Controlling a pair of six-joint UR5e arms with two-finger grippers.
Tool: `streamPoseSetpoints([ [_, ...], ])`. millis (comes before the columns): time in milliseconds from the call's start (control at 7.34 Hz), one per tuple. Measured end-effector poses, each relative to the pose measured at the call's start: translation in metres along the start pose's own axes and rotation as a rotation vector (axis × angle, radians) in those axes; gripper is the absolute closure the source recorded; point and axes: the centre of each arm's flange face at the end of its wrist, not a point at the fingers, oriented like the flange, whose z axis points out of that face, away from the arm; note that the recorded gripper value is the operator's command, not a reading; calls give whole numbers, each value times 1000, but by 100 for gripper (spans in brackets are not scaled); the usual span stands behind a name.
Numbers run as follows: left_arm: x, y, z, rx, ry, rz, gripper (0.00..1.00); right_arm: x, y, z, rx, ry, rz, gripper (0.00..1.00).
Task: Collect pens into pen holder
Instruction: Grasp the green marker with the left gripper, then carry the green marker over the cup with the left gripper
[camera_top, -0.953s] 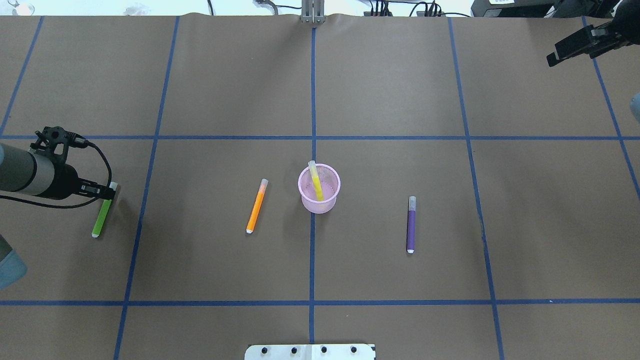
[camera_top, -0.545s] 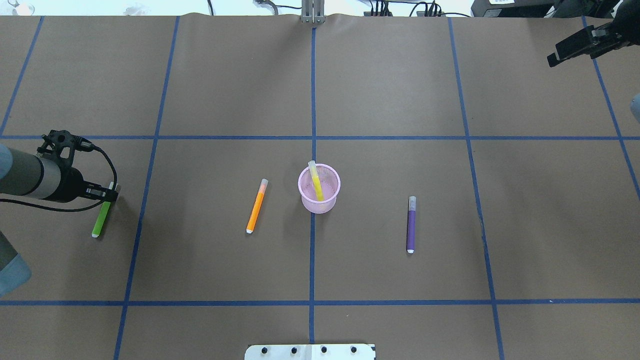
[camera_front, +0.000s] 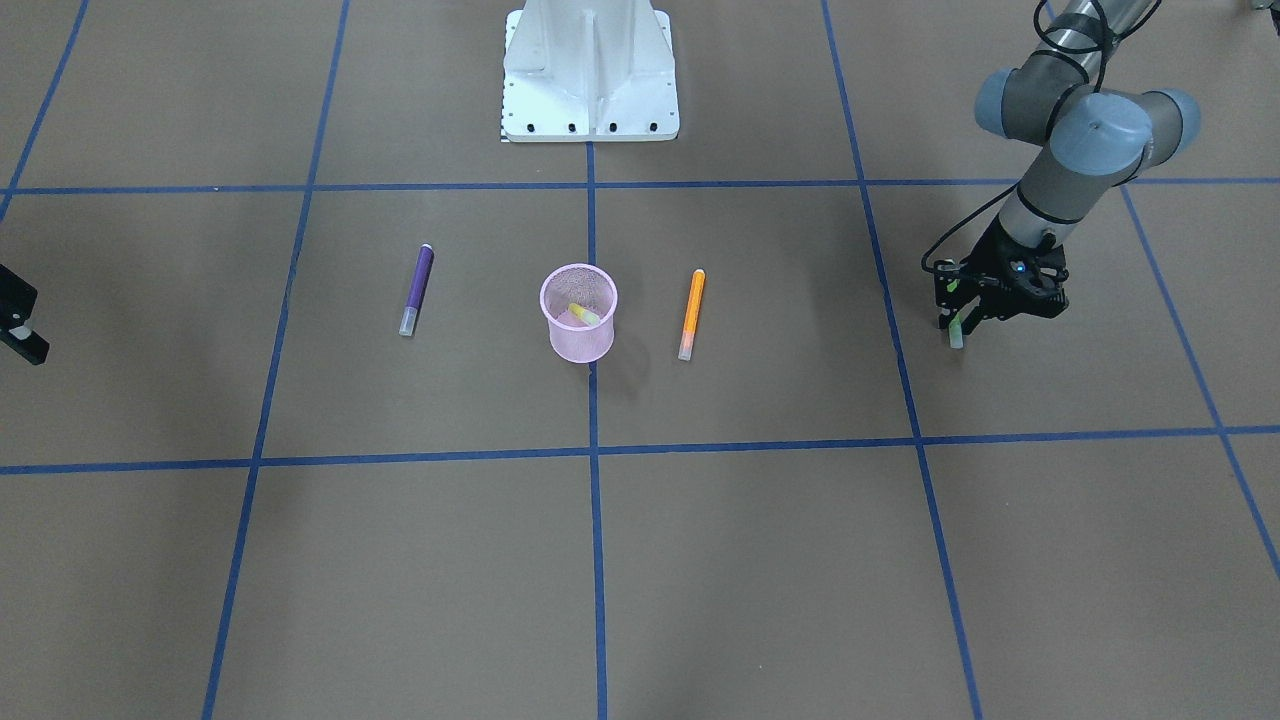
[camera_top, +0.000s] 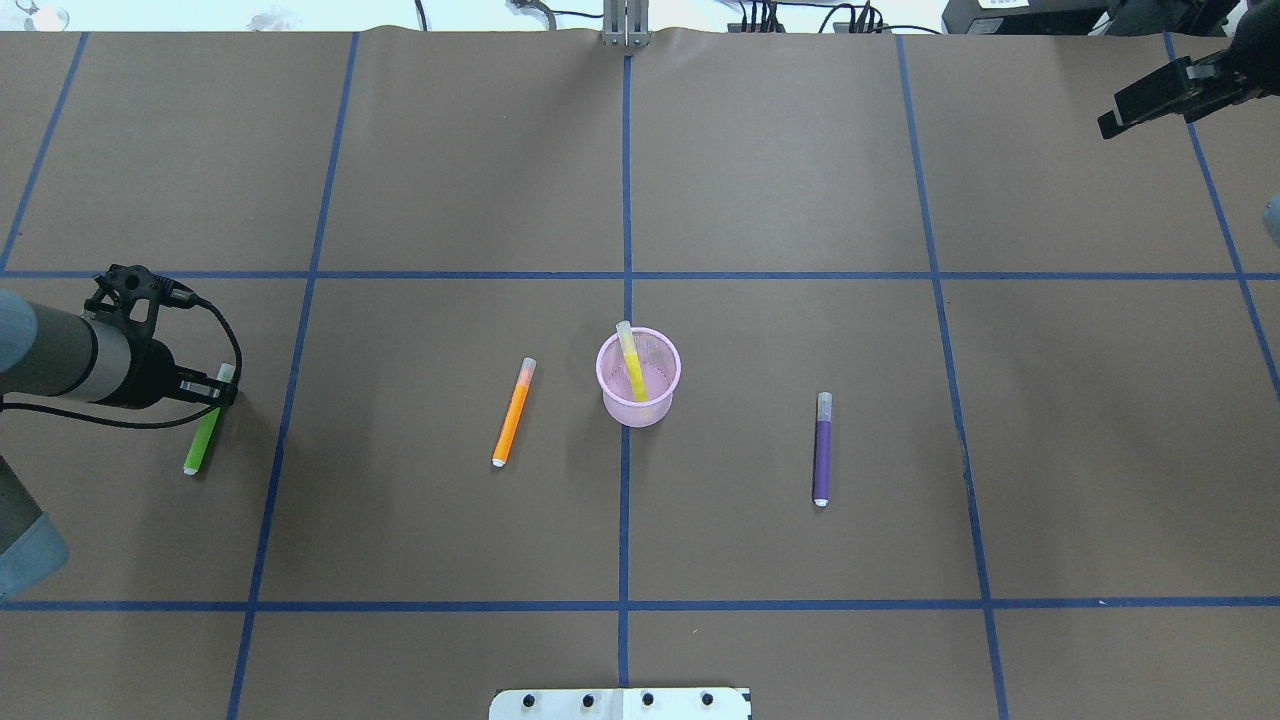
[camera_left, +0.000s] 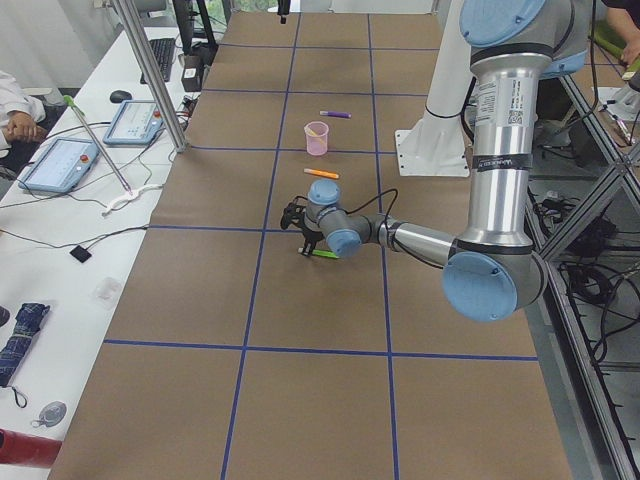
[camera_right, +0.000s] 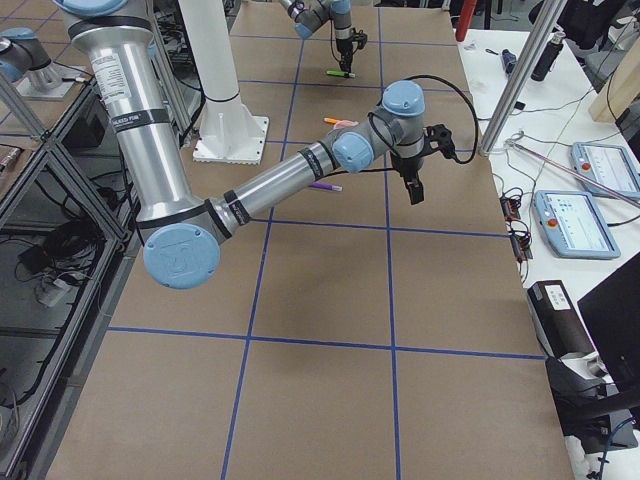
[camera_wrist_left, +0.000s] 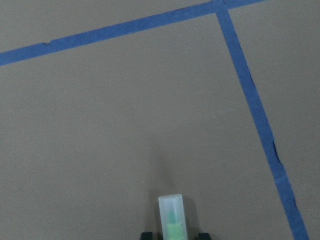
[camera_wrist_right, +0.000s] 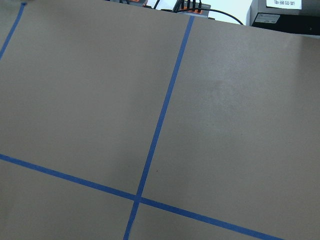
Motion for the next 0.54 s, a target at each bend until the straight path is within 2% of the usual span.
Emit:
streamPoseSetpoints([
  [545, 15, -8, -26, 52, 29, 25, 100, -1, 0, -1, 2, -5, -3, 0],
])
